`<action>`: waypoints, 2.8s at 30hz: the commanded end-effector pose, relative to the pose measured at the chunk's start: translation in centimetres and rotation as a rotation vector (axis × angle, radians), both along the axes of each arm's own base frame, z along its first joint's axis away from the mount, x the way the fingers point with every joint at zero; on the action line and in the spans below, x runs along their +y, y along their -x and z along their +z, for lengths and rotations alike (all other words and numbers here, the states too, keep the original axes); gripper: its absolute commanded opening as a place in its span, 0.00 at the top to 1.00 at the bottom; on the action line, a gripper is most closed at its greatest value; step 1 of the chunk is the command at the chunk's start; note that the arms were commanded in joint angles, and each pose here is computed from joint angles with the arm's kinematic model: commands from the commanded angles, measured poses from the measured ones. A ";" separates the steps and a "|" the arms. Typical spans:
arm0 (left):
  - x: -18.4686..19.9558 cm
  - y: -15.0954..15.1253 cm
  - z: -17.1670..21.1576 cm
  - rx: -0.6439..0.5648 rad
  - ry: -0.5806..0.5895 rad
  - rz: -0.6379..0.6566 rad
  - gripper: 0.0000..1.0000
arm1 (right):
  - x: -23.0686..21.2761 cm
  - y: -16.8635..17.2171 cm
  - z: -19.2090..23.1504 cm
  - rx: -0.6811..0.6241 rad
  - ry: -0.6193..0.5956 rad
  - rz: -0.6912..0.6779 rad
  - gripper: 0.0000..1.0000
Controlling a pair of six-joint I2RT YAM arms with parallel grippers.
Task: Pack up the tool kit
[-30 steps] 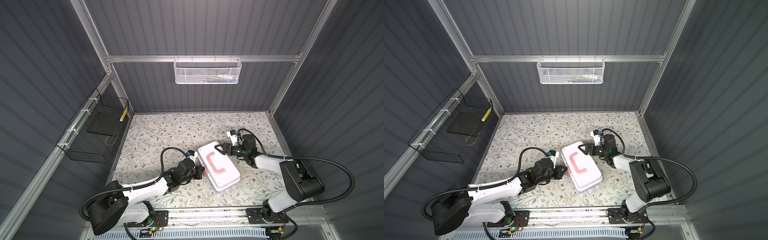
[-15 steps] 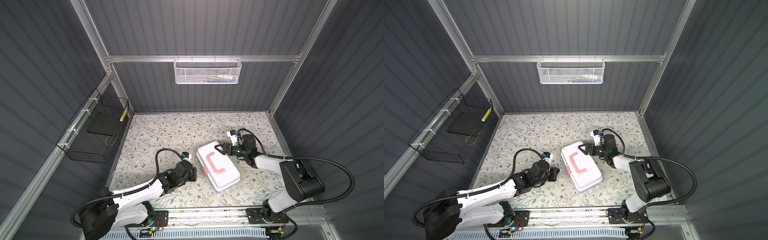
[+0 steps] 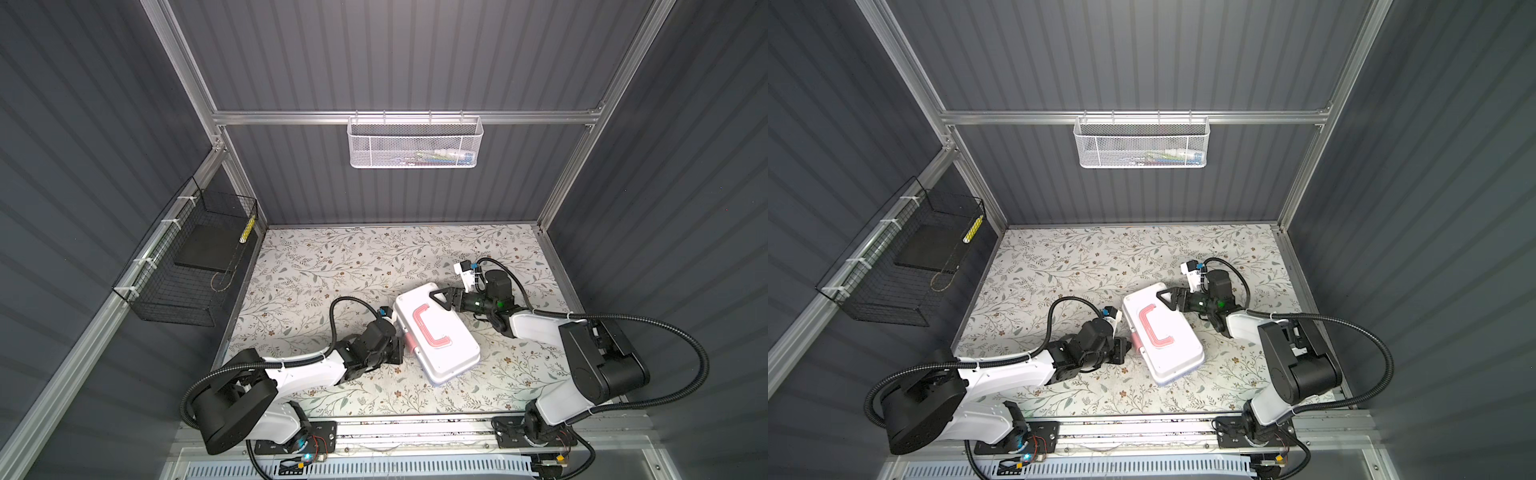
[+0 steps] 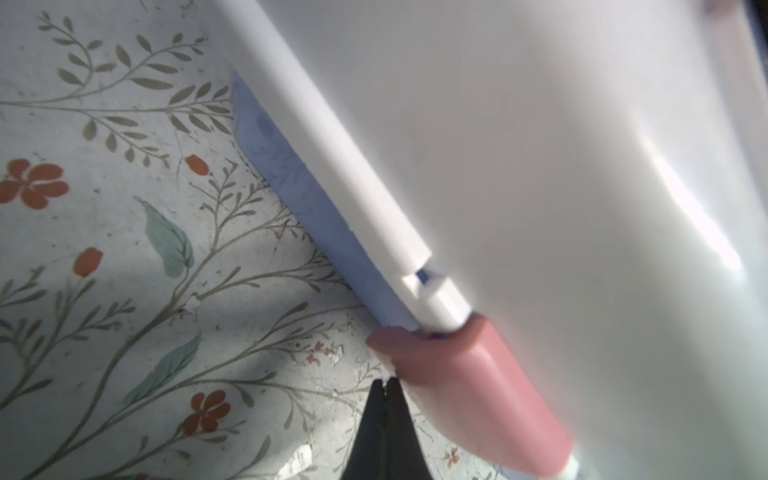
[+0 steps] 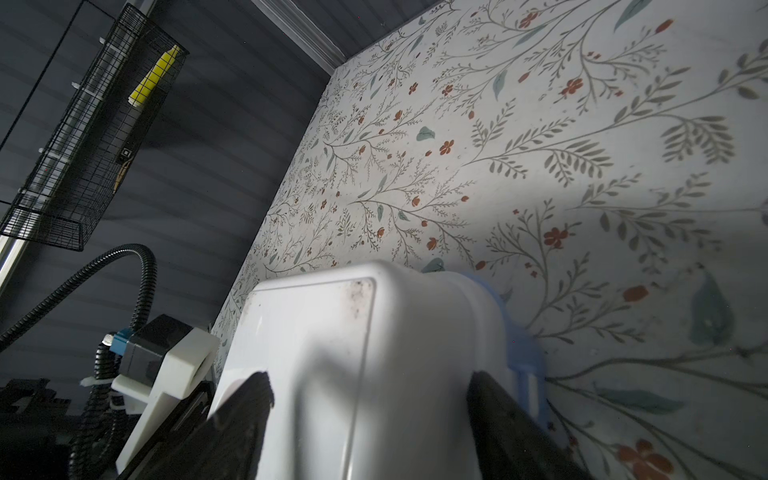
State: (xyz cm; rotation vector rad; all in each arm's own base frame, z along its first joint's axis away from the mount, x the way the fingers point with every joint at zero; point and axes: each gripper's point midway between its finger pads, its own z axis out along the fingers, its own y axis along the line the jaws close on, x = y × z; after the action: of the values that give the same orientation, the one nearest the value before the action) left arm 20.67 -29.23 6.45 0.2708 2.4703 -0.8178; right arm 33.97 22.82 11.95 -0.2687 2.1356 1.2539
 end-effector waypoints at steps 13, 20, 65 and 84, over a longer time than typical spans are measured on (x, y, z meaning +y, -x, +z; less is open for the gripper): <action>-4.4 -1.6 3.6 -0.056 0.103 -0.092 1.00 | 0.5 4.9 -6.4 0.309 0.022 0.064 0.23; -6.6 -2.5 6.5 -0.108 0.136 -0.145 1.00 | 0.3 5.3 -7.0 0.322 0.000 0.051 0.24; 30.4 -19.0 2.7 -0.677 -0.602 0.741 0.00 | -25.9 -3.3 1.2 -0.491 0.623 -0.923 0.01; 30.4 -20.5 0.4 -0.597 -0.588 0.689 0.00 | -24.3 -4.7 0.1 -0.500 0.612 -0.809 0.01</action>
State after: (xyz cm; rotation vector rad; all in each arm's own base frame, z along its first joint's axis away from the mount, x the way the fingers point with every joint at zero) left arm 40.61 1.10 5.88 -0.1261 1.9790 0.2694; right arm 38.39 -1.67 11.90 0.0674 1.8133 0.0407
